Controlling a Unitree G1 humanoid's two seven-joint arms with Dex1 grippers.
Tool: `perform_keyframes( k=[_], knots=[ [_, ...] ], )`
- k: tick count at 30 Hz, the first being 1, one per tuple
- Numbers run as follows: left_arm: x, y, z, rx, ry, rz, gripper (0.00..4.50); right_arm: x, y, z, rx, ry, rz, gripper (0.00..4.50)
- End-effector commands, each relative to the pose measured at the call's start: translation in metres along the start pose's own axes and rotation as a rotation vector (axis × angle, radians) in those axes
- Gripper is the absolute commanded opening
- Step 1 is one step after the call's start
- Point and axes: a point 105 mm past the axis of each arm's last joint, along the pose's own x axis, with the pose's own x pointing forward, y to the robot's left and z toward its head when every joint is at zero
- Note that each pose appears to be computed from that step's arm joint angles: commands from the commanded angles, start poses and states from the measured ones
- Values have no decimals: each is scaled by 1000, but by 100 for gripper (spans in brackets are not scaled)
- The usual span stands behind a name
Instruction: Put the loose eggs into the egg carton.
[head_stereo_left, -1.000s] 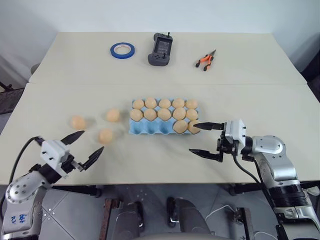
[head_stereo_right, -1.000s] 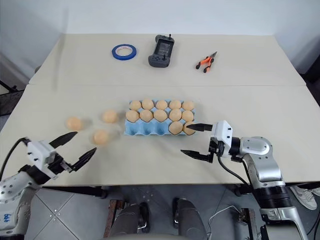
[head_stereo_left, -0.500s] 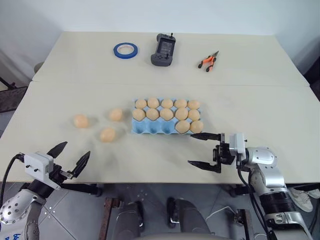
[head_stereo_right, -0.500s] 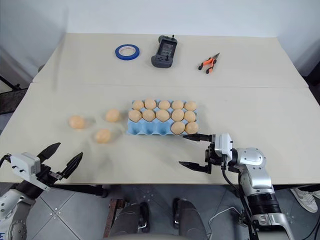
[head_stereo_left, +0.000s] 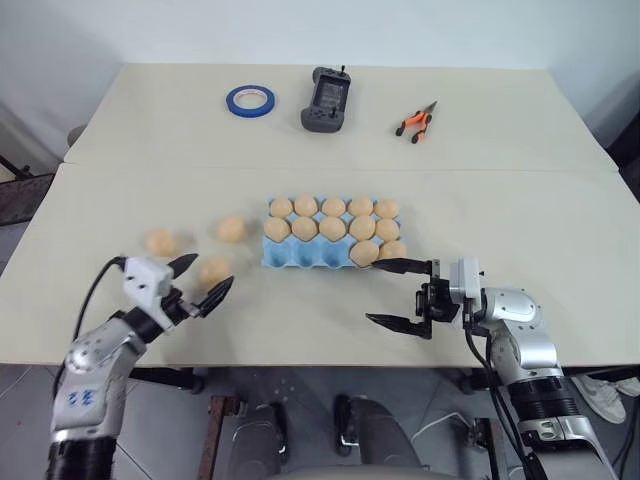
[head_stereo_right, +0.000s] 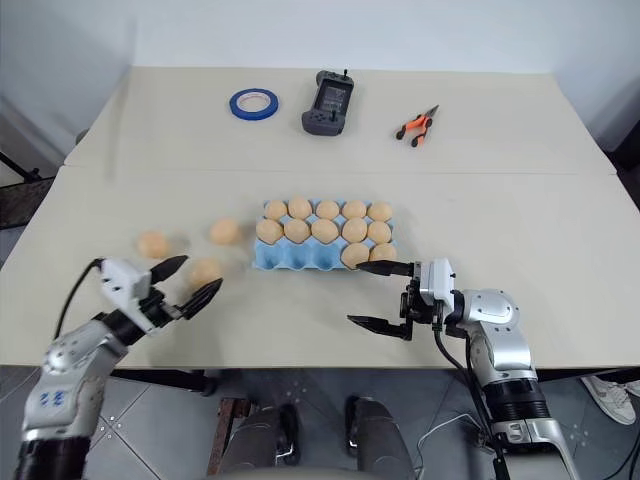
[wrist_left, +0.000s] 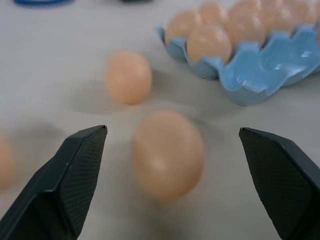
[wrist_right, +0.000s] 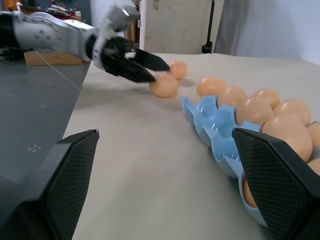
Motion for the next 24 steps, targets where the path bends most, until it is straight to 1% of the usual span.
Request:
perform_keyframes(
  k=[1,2,5,9,11,12,14,16,20,24],
  knots=[
    [7,3,-4,12,21,12,450,0,1,8,-14,-13,6,447],
    [9,2,-4,7,21,9,450,-1,1,8,-14,-10,1,447],
    [12,8,0,14,8,45,387,-2,-1,8,-16,-5,-10,450],
    [13,4,16,33,-55,3,261,-3,0,8,-1,-18,-27,450],
    [14,-10,33,71,-110,-96,198,-2,-1,8,15,-39,-47,450],
    [14,-18,41,89,-126,-151,176,-2,-1,9,18,-54,-61,450],
    [15,-32,53,112,-145,-256,176,-1,-1,10,12,-67,-76,450],
    [18,-44,59,138,-135,-350,176,-2,0,9,-2,-67,-84,450],
    [39,-69,70,148,-136,-512,176,-12,-6,9,-17,-51,-148,450],
    [66,-88,75,145,-151,-608,176,-22,-14,10,-40,-30,-219,450]
  ],
)
